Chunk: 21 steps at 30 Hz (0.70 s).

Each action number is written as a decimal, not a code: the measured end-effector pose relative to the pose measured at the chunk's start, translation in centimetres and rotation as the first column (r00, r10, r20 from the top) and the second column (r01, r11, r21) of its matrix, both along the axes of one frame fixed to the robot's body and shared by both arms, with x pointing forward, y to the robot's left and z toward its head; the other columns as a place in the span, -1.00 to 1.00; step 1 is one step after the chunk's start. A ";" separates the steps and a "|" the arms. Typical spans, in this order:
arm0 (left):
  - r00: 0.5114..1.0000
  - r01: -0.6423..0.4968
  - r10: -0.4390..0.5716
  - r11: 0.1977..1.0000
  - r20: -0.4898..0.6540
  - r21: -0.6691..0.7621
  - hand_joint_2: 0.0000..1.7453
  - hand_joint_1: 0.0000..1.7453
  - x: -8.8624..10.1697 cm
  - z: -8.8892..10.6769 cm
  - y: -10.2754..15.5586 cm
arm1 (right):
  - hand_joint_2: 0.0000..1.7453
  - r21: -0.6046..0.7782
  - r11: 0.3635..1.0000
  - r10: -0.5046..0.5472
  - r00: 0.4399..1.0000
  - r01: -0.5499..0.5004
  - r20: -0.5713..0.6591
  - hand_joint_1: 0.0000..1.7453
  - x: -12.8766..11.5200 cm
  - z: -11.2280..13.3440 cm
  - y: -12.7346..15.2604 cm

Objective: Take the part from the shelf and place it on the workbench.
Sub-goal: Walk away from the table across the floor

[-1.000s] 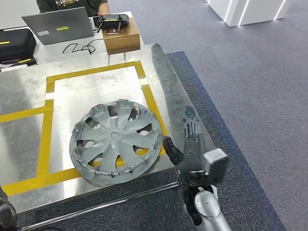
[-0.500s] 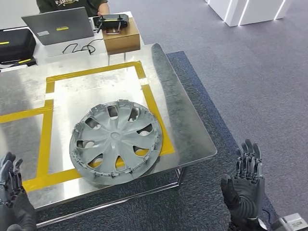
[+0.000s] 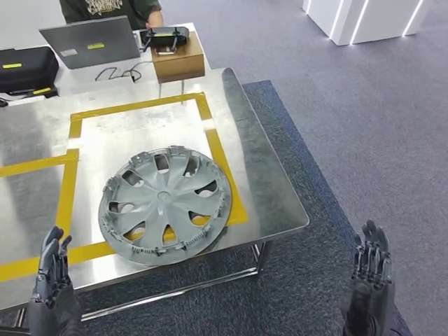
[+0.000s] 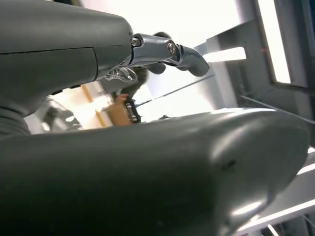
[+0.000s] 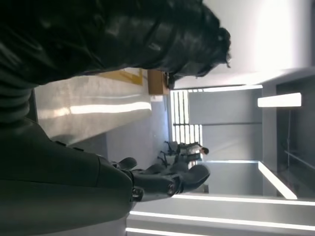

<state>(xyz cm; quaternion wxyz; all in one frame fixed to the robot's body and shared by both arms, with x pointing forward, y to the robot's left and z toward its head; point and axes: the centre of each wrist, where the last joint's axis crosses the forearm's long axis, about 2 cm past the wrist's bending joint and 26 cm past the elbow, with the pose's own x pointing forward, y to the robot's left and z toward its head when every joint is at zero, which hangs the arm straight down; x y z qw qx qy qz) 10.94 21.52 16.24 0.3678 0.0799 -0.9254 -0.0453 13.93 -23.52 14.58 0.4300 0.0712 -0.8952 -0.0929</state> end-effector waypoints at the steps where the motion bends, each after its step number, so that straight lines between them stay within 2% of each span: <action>1: 1.000 0.000 0.000 1.000 -0.003 0.001 -1.00 -1.00 0.0 0.0 -0.1 | -1.00 0.002 1.000 -0.002 1.000 0.002 -0.001 -1.00 0.0 0.0 0.0; 21: 0.999 -0.003 0.003 1.000 -0.042 -0.003 -1.00 -1.00 -0.4 -0.2 -0.3 | -1.00 -0.003 0.999 -0.032 0.999 0.032 -0.037 -1.00 -0.3 -0.1 0.2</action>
